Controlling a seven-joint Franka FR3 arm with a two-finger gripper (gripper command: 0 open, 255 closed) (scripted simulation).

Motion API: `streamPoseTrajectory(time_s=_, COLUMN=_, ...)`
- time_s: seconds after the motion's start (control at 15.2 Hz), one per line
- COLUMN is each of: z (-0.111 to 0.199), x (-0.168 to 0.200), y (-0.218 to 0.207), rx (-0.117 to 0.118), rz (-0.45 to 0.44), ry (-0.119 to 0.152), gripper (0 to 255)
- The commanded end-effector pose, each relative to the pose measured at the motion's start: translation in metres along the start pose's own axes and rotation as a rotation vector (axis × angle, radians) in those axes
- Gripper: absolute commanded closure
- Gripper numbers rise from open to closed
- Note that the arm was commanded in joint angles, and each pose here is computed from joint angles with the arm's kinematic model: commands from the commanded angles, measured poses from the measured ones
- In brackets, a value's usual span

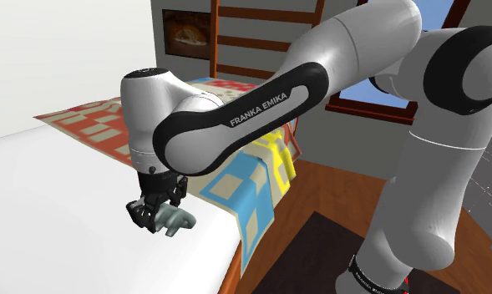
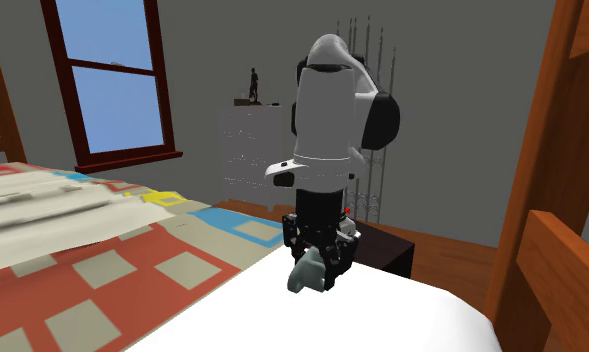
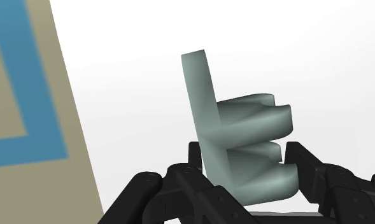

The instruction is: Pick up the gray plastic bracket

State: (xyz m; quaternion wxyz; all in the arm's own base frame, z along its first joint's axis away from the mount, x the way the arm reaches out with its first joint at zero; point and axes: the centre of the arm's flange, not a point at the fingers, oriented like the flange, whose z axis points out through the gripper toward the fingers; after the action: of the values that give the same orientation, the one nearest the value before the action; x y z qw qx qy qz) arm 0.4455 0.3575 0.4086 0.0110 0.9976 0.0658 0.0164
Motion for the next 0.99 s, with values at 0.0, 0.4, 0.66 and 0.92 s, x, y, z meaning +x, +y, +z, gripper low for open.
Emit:
streamPoseTrajectory(time_s=0.0, z=0.001, x=0.0, y=0.0, rx=-0.001, rz=0.0, ry=-0.001, gripper=255)
streamPoseTrajectory(time_s=0.4, z=-0.021, x=0.0, y=0.001, rx=-0.001, rz=0.0, ry=-0.001, gripper=255)
streamPoseTrajectory(time_s=0.66, z=-0.042, x=0.001, y=0.002, rx=-0.001, rz=0.0, ry=-0.001, gripper=255)
streamPoseTrajectory(time_s=0.92, z=-0.063, x=0.001, y=0.002, rx=-0.001, rz=0.0, ry=-0.001, gripper=255)
